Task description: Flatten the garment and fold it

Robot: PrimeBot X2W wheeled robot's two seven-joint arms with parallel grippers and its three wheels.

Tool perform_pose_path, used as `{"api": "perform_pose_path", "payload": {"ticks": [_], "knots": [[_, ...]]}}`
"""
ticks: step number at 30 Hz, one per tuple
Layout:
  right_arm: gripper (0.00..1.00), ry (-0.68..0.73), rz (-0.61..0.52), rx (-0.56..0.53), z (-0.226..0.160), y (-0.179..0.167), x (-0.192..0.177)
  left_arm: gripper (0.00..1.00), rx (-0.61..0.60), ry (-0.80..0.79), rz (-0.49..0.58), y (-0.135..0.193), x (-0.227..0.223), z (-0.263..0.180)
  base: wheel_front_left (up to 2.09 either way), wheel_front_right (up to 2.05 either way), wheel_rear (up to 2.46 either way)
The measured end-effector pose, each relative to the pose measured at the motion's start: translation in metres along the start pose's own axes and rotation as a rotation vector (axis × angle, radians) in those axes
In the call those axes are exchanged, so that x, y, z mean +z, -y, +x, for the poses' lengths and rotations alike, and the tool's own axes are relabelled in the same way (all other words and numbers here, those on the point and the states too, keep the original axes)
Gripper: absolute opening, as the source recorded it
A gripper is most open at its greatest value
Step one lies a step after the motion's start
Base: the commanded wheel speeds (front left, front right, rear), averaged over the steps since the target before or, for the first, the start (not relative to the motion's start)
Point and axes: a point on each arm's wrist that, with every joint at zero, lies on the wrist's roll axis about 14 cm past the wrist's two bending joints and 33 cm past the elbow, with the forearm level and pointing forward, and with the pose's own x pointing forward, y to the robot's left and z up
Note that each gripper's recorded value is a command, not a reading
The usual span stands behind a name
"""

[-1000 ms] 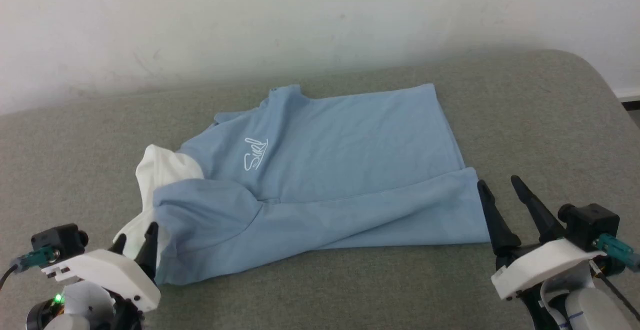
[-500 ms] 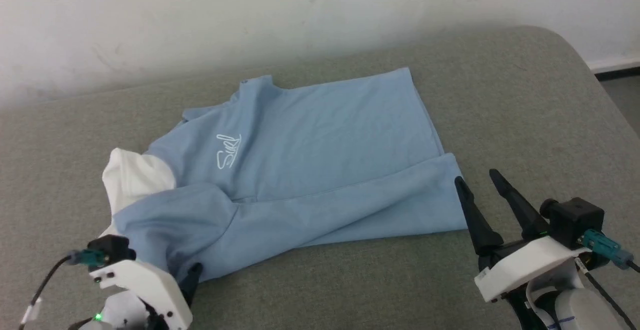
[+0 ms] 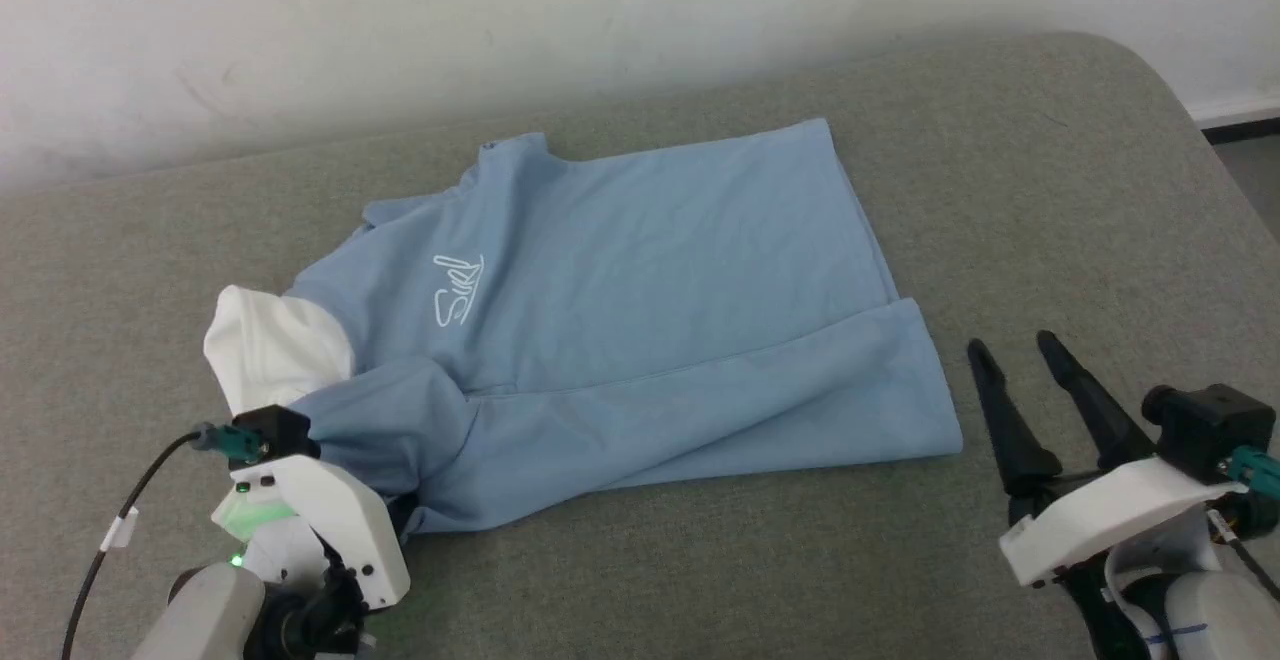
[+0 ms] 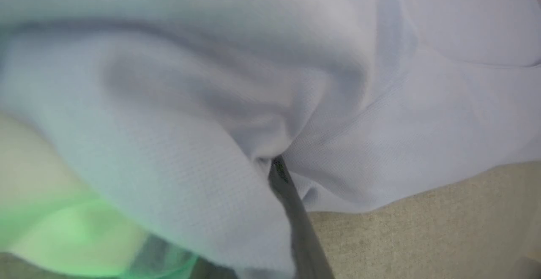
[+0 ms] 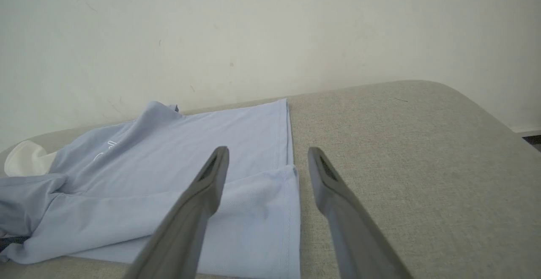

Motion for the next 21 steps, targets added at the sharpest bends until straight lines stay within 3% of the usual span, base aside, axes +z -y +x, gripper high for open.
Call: {"api": "perform_pose_path", "payload": {"ticks": [8,16,21], "knots": [[1.00,-0.149,0.014,-0.018,0.003,0.019,-0.021,0.00,-0.015,0.090,-0.028,0.001,0.008,-0.005,0.00,0.00,0.00],[1.00,-0.567,0.057,0.025,0.010,0.020,-0.086,0.00,-0.034,0.191,-0.022,0.006,0.028,-0.017,0.00,0.00,0.00],[1.00,-0.740,0.088,0.067,0.019,0.006,-0.111,0.00,-0.034,0.216,-0.014,0.006,0.035,-0.023,0.00,0.00,0.00]]}}
